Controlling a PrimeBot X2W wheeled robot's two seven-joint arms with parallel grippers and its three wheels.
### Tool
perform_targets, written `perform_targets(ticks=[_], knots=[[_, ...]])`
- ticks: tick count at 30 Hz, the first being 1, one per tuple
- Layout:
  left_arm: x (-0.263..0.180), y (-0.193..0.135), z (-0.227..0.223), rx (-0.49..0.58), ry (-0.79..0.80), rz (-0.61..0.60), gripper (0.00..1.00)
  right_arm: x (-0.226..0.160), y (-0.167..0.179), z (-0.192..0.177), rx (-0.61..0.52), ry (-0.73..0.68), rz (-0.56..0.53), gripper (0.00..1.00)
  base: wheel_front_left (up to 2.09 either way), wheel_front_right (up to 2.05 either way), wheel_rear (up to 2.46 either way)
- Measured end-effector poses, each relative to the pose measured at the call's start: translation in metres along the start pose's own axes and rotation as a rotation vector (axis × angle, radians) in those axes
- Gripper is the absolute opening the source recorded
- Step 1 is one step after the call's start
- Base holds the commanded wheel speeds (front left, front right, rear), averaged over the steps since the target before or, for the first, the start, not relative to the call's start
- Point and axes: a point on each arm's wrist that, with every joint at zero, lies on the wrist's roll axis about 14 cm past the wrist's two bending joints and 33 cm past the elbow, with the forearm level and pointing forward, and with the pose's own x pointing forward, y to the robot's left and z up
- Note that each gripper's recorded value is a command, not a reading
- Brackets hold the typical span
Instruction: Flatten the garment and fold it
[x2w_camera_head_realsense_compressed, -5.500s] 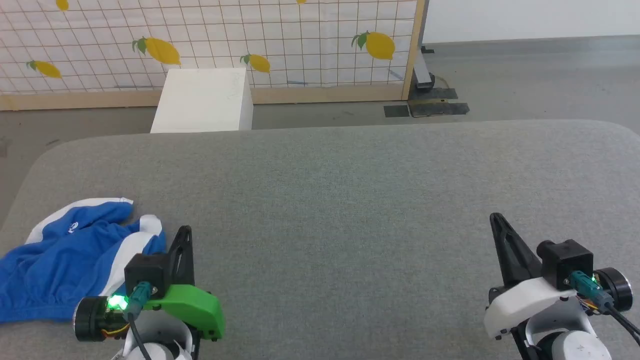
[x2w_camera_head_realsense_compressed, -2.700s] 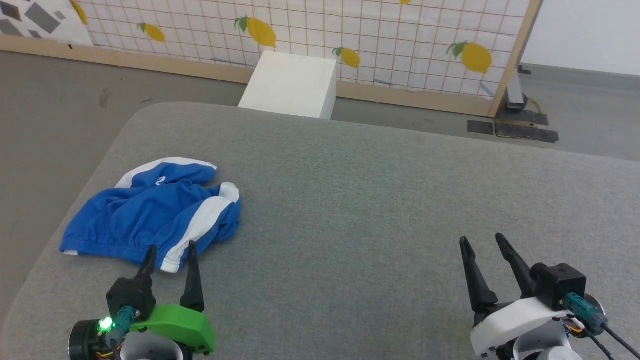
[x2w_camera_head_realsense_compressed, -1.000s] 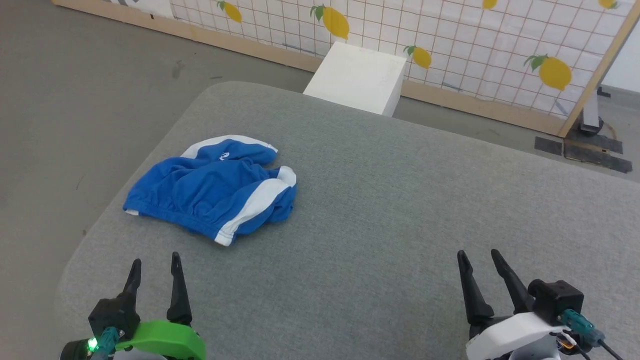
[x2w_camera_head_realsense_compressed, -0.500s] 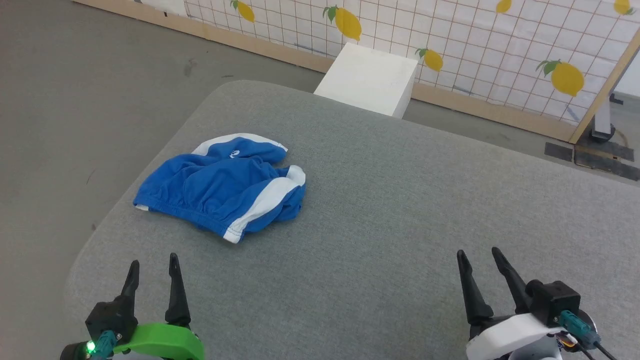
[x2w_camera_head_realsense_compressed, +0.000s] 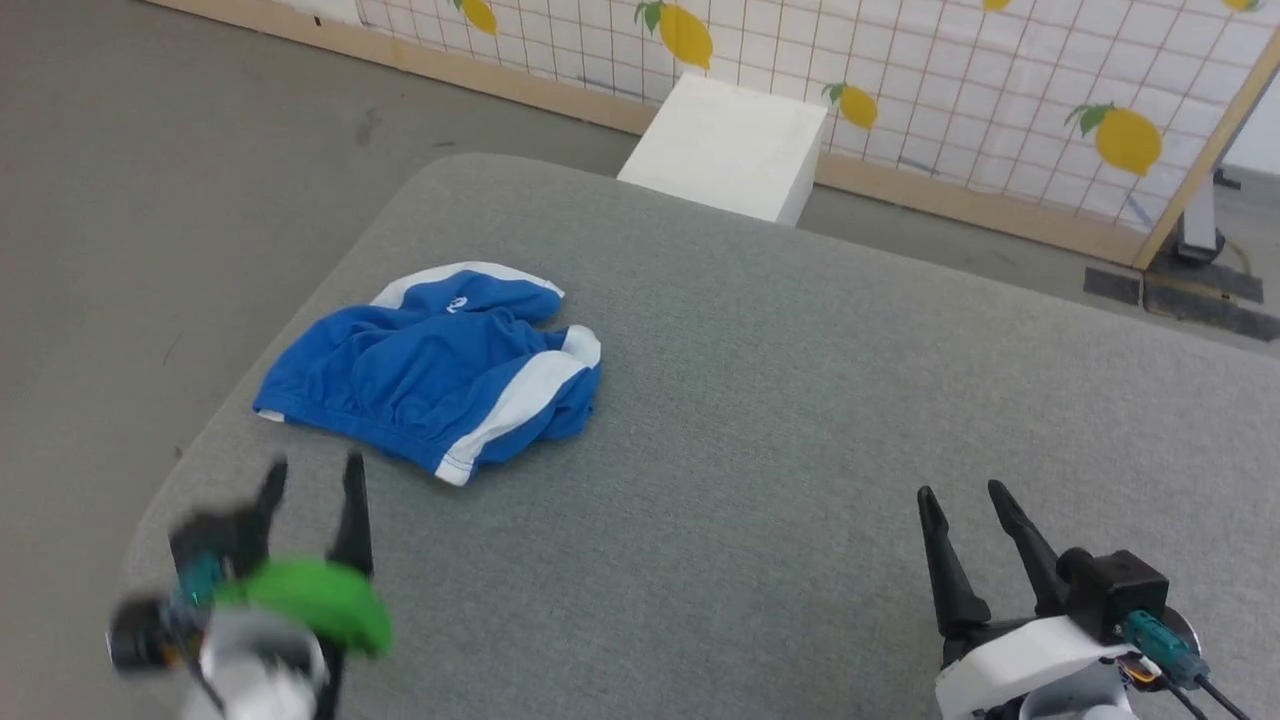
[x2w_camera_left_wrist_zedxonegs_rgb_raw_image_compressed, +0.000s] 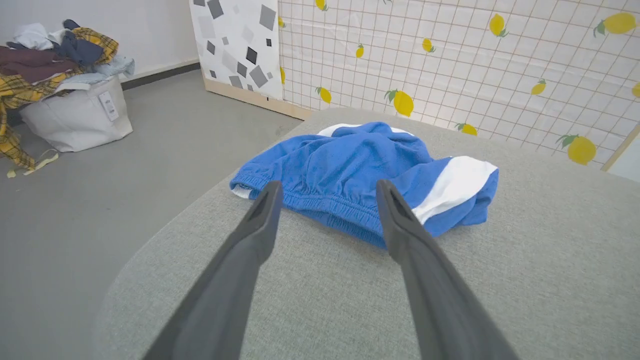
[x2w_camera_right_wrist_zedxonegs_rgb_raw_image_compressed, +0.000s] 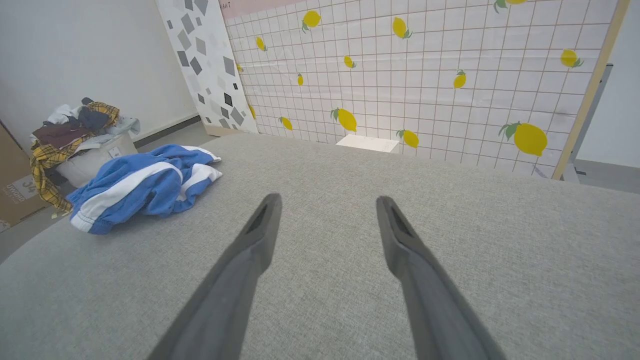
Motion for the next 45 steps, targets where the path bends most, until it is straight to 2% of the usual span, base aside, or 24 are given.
perform_targets(ticks=[5,10,14,17,21,24,26,30,34,37,40,45], knots=[[0.058,0.006,0.017,0.013,0.110,-0.032,1.00,0.007,-0.007,0.000,-0.010,0.007,-0.011,1.00,0.00,0.00,0.00],[0.099,-0.001,-0.006,-0.023,0.397,-0.048,1.00,0.011,-0.024,-0.004,-0.021,0.024,-0.047,1.00,0.00,0.00,0.00],[0.100,-0.016,-0.054,-0.017,0.700,-0.077,1.00,0.008,-0.041,-0.012,-0.019,0.050,-0.091,1.00,0.00,0.00,0.00],[0.092,-0.025,-0.085,-0.016,0.854,-0.090,1.00,0.005,-0.053,-0.015,-0.015,0.056,-0.124,1.00,0.00,0.00,0.00],[0.087,-0.032,-0.114,-0.009,0.959,-0.094,1.00,0.002,-0.066,-0.021,-0.006,0.071,-0.160,1.00,0.00,0.00,0.00],[0.088,-0.036,-0.125,-0.008,0.979,-0.098,1.00,-0.001,-0.074,-0.027,0.000,0.085,-0.181,1.00,0.00,0.00,0.00],[0.093,-0.037,-0.127,-0.004,0.945,-0.098,0.00,-0.003,-0.077,-0.030,0.004,0.093,-0.190,1.00,0.00,0.00,0.00],[0.102,-0.036,-0.121,-0.013,0.830,-0.092,0.00,-0.003,-0.076,-0.033,0.009,0.100,-0.190,1.00,0.00,0.00,0.00],[0.121,-0.041,-0.089,-0.016,0.625,-0.111,0.00,-0.002,-0.070,-0.030,0.018,0.088,-0.176,1.00,0.00,0.00,0.00],[0.145,-0.063,-0.036,-0.006,0.420,-0.183,0.00,-0.001,-0.063,-0.024,0.024,0.070,-0.159,1.00,0.00,0.00,0.00],[0.163,-0.105,0.037,-0.032,0.198,-0.309,0.00,-0.003,-0.058,-0.018,0.033,0.048,-0.152,1.00,0.00,0.00,0.00],[0.156,-0.169,0.150,-0.057,-0.099,-0.522,0.00,-0.015,-0.061,-0.006,0.047,0.009,-0.181,1.00,0.00,0.00,0.00]])
